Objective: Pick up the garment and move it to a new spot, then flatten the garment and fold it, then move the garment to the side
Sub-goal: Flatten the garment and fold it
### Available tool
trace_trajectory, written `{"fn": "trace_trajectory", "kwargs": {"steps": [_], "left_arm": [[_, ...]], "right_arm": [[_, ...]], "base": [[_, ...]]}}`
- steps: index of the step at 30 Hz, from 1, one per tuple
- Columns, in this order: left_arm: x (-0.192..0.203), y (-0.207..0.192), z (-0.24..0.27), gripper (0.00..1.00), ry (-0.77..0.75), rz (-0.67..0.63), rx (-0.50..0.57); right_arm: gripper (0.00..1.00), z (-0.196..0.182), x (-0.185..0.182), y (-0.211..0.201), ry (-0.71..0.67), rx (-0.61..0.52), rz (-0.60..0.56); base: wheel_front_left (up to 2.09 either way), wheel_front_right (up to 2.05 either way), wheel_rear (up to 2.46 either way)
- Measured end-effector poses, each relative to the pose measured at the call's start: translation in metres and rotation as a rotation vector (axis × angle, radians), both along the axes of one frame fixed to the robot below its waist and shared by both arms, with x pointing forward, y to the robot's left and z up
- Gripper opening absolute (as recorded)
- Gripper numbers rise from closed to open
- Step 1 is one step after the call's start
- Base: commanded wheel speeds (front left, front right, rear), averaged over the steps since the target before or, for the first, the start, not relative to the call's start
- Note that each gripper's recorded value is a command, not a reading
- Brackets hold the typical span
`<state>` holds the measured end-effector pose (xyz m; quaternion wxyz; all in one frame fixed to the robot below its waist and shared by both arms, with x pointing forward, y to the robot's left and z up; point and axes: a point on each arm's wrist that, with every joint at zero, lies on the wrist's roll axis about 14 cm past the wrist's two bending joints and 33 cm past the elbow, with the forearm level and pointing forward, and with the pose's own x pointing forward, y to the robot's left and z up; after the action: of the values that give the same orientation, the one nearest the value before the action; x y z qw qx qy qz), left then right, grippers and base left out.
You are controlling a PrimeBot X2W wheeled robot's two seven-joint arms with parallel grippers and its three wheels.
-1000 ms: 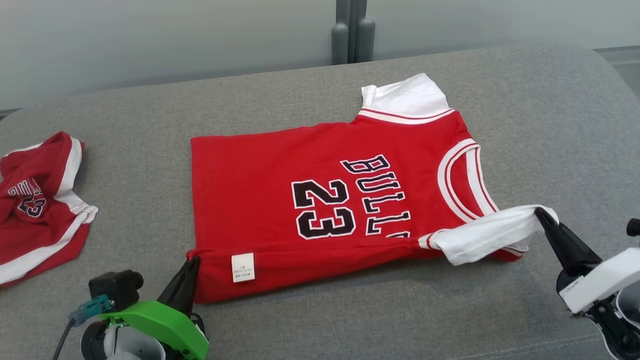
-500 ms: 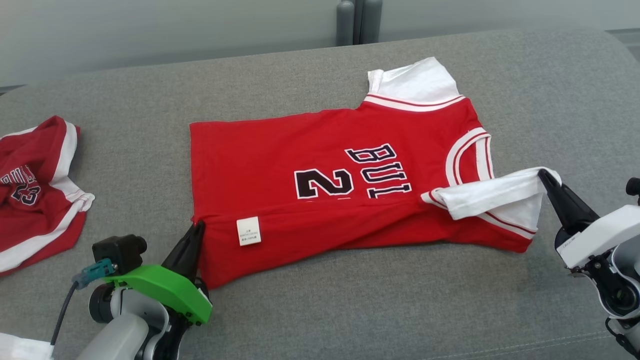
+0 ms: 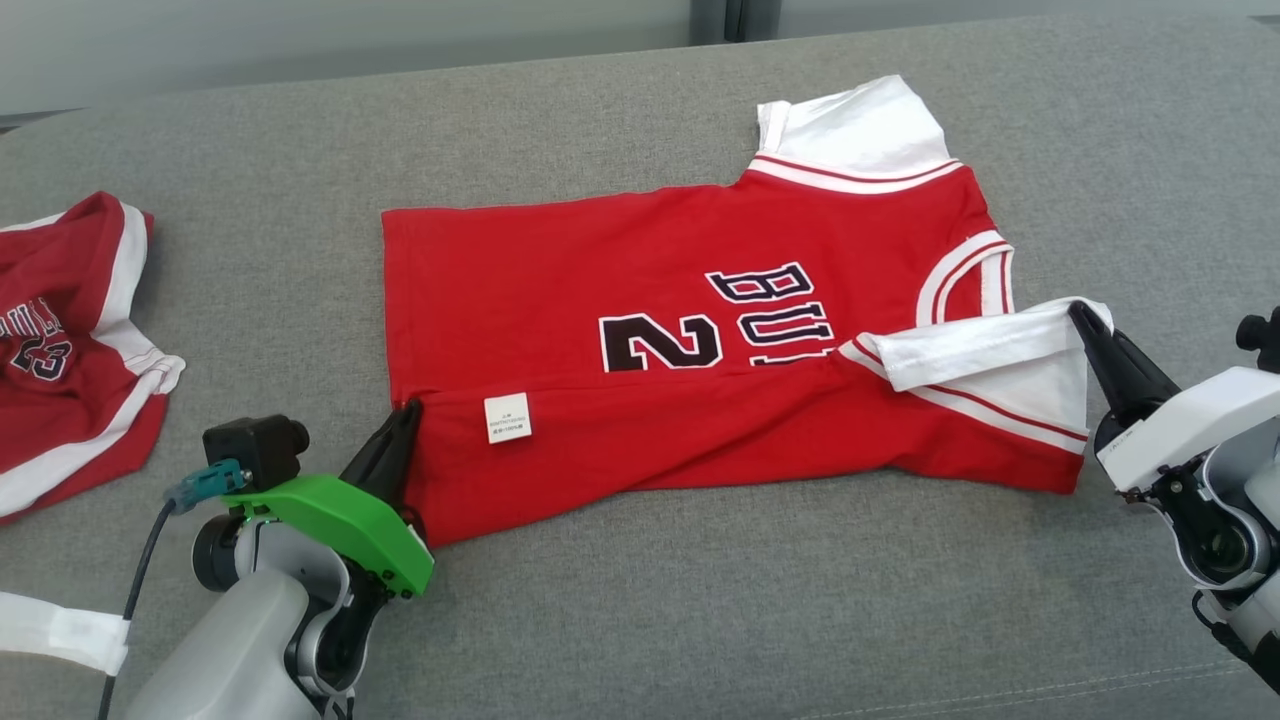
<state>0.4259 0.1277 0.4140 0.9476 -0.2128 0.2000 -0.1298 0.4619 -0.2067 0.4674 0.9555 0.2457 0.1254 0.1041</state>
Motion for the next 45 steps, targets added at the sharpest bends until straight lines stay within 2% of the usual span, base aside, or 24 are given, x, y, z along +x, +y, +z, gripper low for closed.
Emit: {"fn": "trace_trajectory", "kwargs": {"steps": [5, 9, 10, 13, 14, 15, 16, 17, 18, 40, 45], "left_arm": [[0.007, -0.002, -0.004, 0.00, 0.008, -0.005, 0.002], [0.013, -0.005, -0.006, 0.00, 0.012, -0.013, 0.009], [0.014, -0.006, -0.007, 0.00, 0.015, -0.015, 0.011], [0.016, -0.005, -0.010, 0.00, 0.021, -0.013, 0.018], [0.017, -0.005, -0.010, 0.00, 0.022, -0.013, 0.018], [0.017, -0.005, -0.010, 0.12, 0.021, -0.014, 0.018], [0.018, -0.005, -0.010, 0.35, 0.020, -0.012, 0.019], [0.018, -0.005, -0.010, 0.77, 0.017, -0.010, 0.018], [0.019, -0.004, -0.009, 1.00, 0.011, -0.005, 0.015], [0.014, 0.001, 0.012, 1.00, -0.062, 0.017, 0.009], [0.007, 0.009, 0.012, 1.00, -0.065, 0.034, 0.042]], "right_arm": [[0.04, -0.002, 0.005, 0.003, 0.001, -0.006, 0.004], [0.14, -0.003, 0.008, 0.006, 0.001, -0.007, 0.009], [0.20, -0.003, 0.009, 0.006, -0.002, -0.009, 0.008], [0.49, -0.002, 0.010, 0.006, -0.007, -0.009, 0.005], [0.71, 0.000, 0.012, 0.007, -0.012, -0.006, 0.004], [1.00, 0.002, 0.013, 0.007, -0.022, 0.001, 0.000], [1.00, 0.005, 0.014, 0.008, -0.033, 0.002, -0.002], [1.00, 0.008, 0.016, 0.008, -0.043, 0.004, -0.004], [1.00, 0.011, 0.017, 0.008, -0.055, 0.007, -0.008], [1.00, 0.027, 0.000, 0.010, -0.111, -0.001, -0.015], [1.00, 0.025, -0.010, 0.003, -0.110, -0.025, -0.023]], "base": [[0.00, 0.00, 0.00], [0.00, 0.00, 0.00], [0.00, 0.00, 0.00], [0.00, 0.00, 0.00], [0.00, 0.00, 0.00], [0.00, 0.00, 0.00], [0.00, 0.00, 0.00], [0.00, 0.00, 0.00], [0.00, 0.00, 0.00], [0.00, 0.00, 0.00], [0.00, 0.00, 0.00]]}}
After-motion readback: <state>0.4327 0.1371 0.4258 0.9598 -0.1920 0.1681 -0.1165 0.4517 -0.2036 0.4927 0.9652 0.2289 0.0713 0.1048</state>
